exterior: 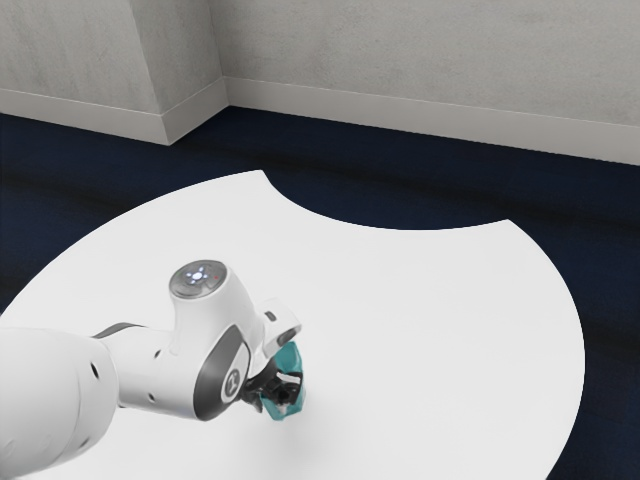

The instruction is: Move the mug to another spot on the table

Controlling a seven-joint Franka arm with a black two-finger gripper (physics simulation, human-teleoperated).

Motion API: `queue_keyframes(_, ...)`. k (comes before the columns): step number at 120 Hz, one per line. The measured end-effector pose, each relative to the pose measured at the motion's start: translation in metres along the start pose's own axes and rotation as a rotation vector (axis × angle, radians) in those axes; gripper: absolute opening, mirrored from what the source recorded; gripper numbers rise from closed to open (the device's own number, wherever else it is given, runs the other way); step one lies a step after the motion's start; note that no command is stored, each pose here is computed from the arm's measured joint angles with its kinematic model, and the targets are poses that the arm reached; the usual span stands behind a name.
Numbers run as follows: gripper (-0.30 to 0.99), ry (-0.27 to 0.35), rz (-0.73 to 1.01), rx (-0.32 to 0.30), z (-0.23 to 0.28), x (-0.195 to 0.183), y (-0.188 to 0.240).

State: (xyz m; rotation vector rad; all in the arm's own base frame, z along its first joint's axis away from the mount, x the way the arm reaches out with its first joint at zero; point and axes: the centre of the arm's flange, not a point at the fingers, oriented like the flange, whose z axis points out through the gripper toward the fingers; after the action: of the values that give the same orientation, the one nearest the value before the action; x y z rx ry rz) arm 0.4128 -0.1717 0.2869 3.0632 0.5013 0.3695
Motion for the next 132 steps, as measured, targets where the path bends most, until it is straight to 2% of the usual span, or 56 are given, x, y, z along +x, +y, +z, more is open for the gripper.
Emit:
queue_keyframes(15, 0.13, 0.003, -0.007, -0.009, -0.001, 0.002, 0.0)
queue_keyframes(40, 0.13, 0.017, -0.015, -0.023, -0.006, 0.009, 0.003)
queue_keyframes(92, 0.05, 0.095, -0.104, -0.064, -0.041, 0.052, -0.021)
queue_keyframes(132, 0.04, 0.129, -0.179, -0.036, -0.046, 0.088, -0.062)
